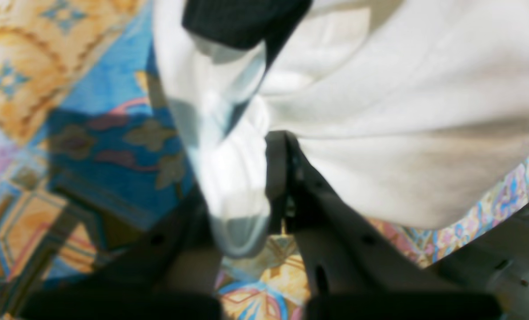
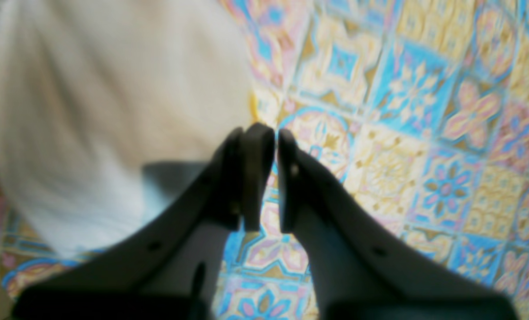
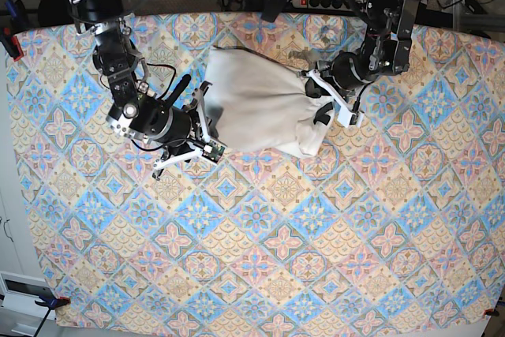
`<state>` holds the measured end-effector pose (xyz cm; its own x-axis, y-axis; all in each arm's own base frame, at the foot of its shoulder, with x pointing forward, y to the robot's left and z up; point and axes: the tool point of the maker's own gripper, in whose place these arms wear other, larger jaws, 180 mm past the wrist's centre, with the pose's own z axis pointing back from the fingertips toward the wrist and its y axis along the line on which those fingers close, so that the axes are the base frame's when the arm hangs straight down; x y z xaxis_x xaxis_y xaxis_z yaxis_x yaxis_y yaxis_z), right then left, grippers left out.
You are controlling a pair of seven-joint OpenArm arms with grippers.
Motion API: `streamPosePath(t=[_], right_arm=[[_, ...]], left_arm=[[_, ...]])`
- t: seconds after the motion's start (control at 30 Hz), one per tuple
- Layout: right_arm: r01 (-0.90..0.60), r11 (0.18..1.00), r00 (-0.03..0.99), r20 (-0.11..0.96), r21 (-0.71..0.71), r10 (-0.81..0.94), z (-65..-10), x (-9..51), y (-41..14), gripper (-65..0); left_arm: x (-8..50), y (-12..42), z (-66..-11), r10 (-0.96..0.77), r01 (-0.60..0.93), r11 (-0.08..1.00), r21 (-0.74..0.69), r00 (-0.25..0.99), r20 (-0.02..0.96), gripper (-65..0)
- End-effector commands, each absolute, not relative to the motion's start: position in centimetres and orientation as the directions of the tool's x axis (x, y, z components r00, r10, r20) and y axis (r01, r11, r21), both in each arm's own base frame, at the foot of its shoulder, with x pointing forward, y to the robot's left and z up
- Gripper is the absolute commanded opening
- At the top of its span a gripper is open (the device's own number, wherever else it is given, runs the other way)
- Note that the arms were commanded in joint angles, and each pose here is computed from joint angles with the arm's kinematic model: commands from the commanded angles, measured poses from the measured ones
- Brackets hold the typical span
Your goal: Fold the T-shirt properly
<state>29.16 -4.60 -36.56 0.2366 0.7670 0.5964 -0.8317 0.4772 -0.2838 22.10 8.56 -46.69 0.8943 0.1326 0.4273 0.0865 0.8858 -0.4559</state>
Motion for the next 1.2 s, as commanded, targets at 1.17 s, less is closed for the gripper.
streamPosePath(t=[1.17], right_arm=[[-0.824, 0.507, 0.265, 0.617, -0.254, 0.741, -37.0, 28.4, -5.1, -59.0]], left_arm=[[21.2, 5.6, -46.9, 0.134, 0.097, 0.855, -0.51, 0.908, 0.398, -59.9]])
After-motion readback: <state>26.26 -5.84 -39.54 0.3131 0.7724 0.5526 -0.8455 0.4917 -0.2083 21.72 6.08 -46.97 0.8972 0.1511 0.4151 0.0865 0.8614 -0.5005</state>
